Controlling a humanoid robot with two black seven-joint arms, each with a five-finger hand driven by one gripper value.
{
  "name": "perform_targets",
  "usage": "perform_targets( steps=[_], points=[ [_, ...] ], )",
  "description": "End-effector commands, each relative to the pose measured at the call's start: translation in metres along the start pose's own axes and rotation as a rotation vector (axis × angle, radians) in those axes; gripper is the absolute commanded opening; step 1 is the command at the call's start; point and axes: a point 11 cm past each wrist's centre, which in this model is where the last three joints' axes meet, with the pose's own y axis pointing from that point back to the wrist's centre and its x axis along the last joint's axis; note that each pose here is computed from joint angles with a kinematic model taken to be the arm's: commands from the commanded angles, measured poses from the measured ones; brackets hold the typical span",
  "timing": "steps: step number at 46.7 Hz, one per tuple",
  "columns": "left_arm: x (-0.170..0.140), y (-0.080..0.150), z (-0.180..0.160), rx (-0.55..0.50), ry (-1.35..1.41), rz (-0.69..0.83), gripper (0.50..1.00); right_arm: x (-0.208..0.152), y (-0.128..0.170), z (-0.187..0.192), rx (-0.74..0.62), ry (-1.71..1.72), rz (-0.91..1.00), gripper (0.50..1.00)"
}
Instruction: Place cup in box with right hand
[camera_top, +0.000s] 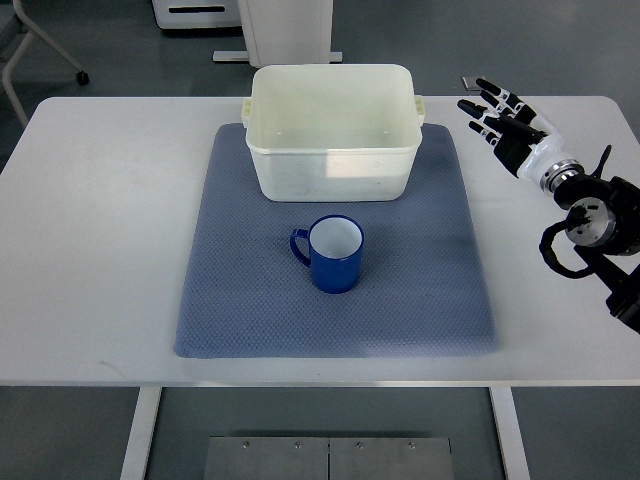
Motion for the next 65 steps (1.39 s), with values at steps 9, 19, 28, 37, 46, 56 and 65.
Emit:
perform_targets(
  steps=[9, 19, 28, 37, 46, 56, 65],
  points=[
    [0.0, 0.0, 0.0, 0.0, 0.0, 0.001, 1.0, 0.001, 0.0, -0.005, -0.003, 0.003, -0.011, 1.0],
    [0.0, 0.0, 0.0, -0.001, 0.001, 0.001, 1.0, 0.006, 0.003, -0.007, -0.003, 0.022, -0.015, 1.0],
    [0.0, 0.0, 0.0, -0.001, 0.001, -0.001, 1.0, 0.002, 0.004, -0.003, -0.016, 0.026, -0.062, 1.0],
    [0.0, 0.0, 0.0, 0.0, 0.0, 0.001, 1.0, -0.004, 0.007, -0.013, -0.016, 0.052, -0.164, 1.0],
    [0.0, 0.0, 0.0, 0.0, 0.0, -0.001, 1.0, -0.029, 0.005, -0.028, 0.002, 0.058, -0.285, 1.0],
    [0.0, 0.0, 0.0, 0.0, 0.0, 0.001, 1.0, -0.072, 0.013, -0.04, 0.005, 0.097, -0.425, 1.0],
    [0.0, 0.0, 0.0, 0.0, 0.0, 0.001, 1.0, -0.106, 0.022, -0.044, -0.013, 0.185, -0.539, 1.0]
  ],
)
